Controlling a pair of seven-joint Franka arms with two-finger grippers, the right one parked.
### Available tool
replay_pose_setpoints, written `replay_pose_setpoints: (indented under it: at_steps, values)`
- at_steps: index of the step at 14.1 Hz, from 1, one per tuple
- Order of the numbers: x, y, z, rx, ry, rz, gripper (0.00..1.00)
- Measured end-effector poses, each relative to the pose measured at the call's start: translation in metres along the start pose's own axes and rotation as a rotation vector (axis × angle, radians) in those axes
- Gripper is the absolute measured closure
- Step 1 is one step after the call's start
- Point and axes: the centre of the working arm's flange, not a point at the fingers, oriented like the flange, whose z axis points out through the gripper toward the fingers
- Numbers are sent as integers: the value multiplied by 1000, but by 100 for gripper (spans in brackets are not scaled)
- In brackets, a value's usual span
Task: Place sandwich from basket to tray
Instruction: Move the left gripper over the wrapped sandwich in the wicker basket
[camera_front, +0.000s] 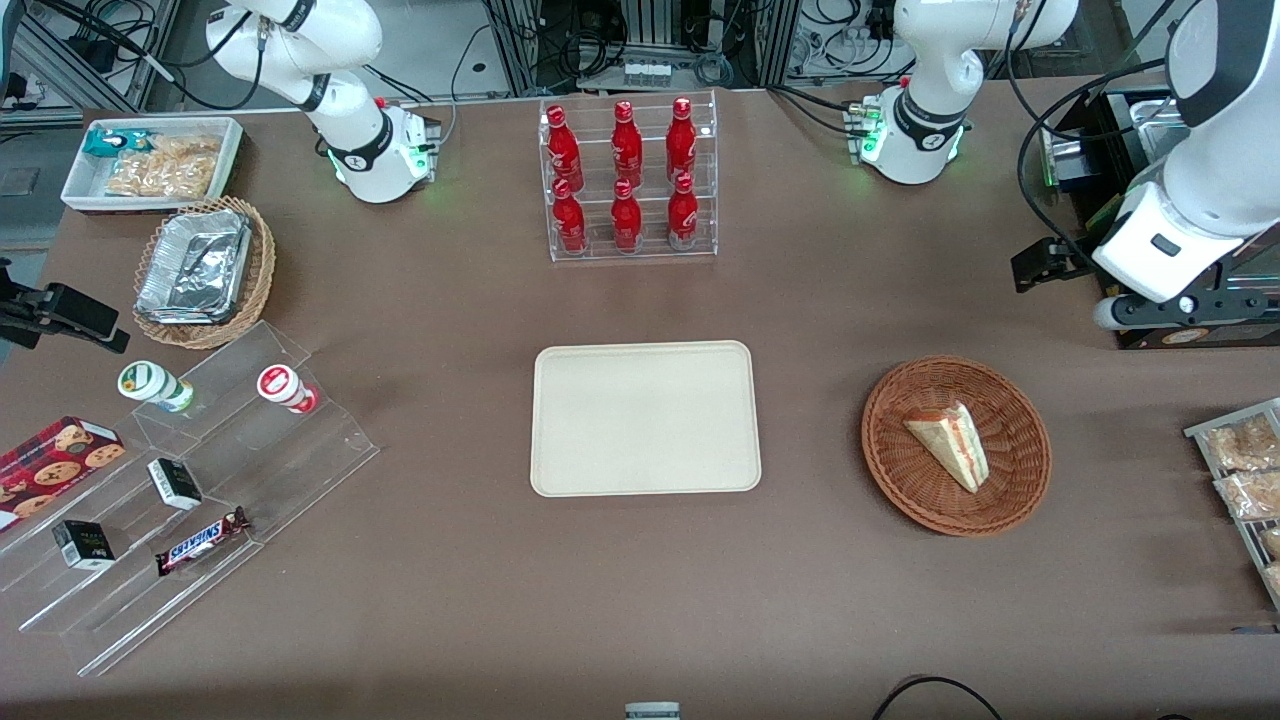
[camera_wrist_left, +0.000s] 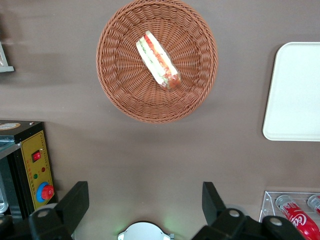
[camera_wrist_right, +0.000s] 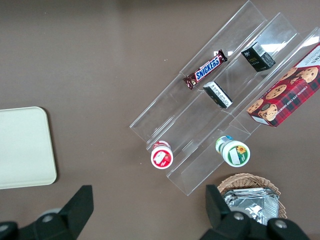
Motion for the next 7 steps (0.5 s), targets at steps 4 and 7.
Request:
replay_pose_setpoints:
  at_steps: [4,7]
  values:
    - [4,-1,4,-6,-6,-4,0]
    - [24,0,32,-3,-41,-8,0]
